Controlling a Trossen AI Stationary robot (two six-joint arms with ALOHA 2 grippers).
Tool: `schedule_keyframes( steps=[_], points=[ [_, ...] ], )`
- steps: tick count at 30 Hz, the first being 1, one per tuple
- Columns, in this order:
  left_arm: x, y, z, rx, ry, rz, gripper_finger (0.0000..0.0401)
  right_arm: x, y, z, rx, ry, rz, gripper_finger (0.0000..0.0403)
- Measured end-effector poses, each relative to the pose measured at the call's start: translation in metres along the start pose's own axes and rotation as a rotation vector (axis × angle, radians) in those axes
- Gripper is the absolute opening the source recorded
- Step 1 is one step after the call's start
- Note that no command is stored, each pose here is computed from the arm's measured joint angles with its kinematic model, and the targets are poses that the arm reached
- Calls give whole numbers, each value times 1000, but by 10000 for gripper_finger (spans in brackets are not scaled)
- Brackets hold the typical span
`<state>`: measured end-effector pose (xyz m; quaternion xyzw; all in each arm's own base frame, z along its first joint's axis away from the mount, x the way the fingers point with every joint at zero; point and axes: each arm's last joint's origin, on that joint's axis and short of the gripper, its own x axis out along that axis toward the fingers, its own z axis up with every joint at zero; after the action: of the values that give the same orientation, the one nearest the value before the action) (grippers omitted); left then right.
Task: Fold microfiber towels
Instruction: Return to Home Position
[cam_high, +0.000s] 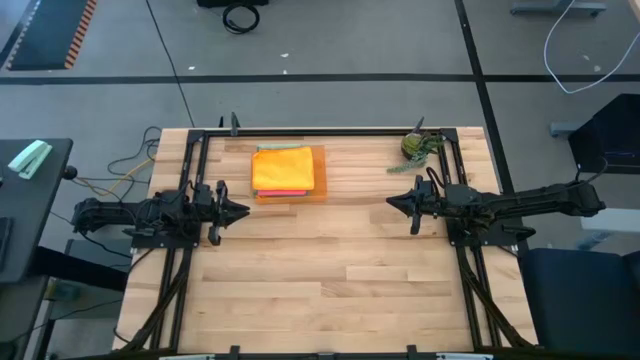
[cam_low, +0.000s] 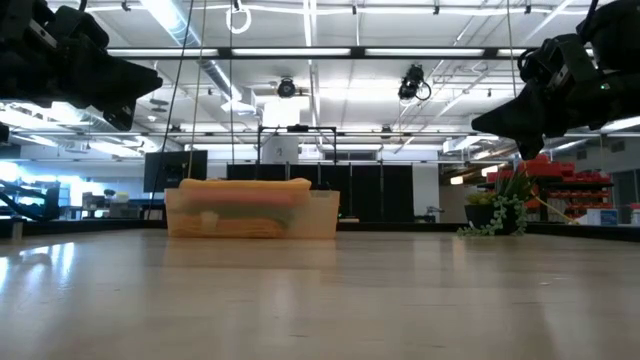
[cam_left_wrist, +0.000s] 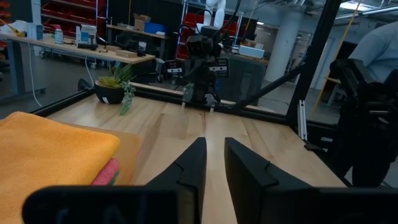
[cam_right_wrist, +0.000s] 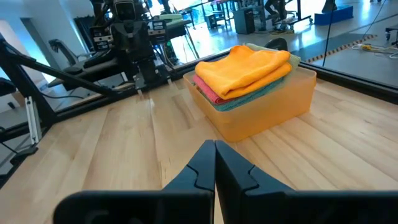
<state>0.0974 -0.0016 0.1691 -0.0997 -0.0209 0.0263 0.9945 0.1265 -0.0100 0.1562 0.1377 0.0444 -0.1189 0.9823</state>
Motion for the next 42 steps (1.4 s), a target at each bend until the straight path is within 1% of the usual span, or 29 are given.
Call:
schedule_keyframes(
  steps=[6,17,27,36,42],
  points=[
    [0,0,0,-1,0,0,73,0,0,0,0,0,0,10],
    [0,0,0,-1,0,0,62,0,0,0,0,-1,0,10],
    [0,0,0,0,0,0,73,0,0,0,0,-1,0,10],
    [0,0,0,0,0,0,64,0,0,0,0,-1,0,10],
    [0,0,0,0,1,1,71,0,0,0,0,-1,0,10]
  ],
)
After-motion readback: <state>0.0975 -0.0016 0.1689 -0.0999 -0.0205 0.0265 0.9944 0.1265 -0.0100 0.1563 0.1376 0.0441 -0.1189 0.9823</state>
